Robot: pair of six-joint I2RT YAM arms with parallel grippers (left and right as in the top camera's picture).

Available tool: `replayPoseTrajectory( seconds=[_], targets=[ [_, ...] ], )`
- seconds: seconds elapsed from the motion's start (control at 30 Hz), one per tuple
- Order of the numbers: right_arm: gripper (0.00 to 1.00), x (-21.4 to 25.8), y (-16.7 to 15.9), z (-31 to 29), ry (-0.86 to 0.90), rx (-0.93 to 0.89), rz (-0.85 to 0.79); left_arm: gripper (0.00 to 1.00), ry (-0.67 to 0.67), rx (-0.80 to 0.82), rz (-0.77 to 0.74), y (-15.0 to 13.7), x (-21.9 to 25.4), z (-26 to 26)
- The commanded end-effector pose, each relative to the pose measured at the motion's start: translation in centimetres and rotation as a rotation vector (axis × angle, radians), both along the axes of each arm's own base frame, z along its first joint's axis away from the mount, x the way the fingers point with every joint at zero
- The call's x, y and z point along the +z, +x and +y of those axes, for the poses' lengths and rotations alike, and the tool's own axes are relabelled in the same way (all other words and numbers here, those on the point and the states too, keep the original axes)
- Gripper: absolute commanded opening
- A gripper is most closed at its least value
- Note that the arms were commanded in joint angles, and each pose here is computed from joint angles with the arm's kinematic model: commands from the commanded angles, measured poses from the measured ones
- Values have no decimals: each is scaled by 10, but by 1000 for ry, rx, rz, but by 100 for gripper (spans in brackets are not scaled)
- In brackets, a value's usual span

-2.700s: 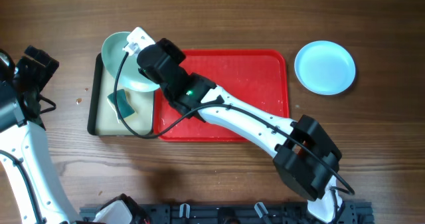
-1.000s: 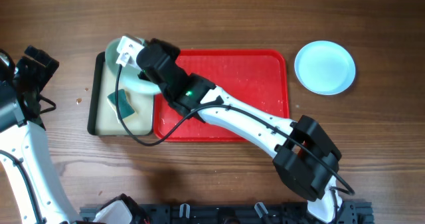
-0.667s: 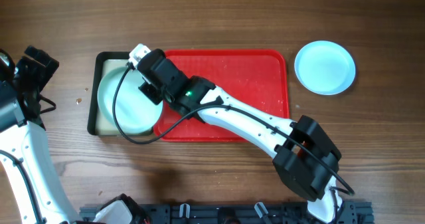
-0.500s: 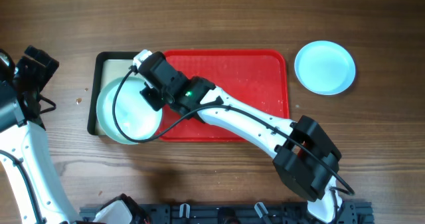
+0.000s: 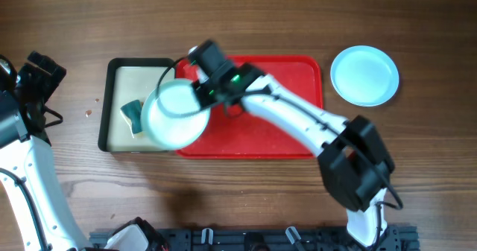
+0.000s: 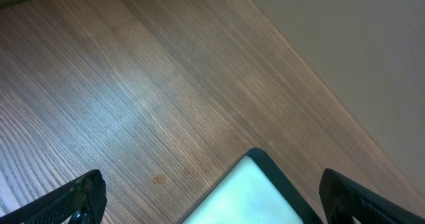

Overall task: Clean dirty plates on tray and stack at the side
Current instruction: 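Carry the light-blue plate rightward over the red tray to the plate stack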

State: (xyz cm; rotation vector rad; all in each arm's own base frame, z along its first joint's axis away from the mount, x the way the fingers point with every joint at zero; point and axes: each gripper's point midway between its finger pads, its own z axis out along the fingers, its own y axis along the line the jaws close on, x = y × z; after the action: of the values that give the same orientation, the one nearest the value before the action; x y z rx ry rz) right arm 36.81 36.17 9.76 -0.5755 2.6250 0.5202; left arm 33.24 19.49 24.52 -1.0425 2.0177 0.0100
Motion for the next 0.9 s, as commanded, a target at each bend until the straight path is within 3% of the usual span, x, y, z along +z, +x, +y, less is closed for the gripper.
replayPoseTrajectory(
  seconds=[0.0,0.27,0.4,0.63,0.87],
  targets=[
    [4,8,23,-30,139,-90,141,100,0,1,-2,0,0,2],
    [4,6,91,-174,214,-390,234,100,-1,1,-2,0,0,2],
    [4,1,107,-254,214,-562,255,100,-1,1,-2,0,0,2],
    [4,-15,97,-381,123,-854,297,100,0,1,-2,0,0,2],
    [4,-42,63,-463,5,-1054,345,100,-1,1,-2,0,0,2]
  ],
)
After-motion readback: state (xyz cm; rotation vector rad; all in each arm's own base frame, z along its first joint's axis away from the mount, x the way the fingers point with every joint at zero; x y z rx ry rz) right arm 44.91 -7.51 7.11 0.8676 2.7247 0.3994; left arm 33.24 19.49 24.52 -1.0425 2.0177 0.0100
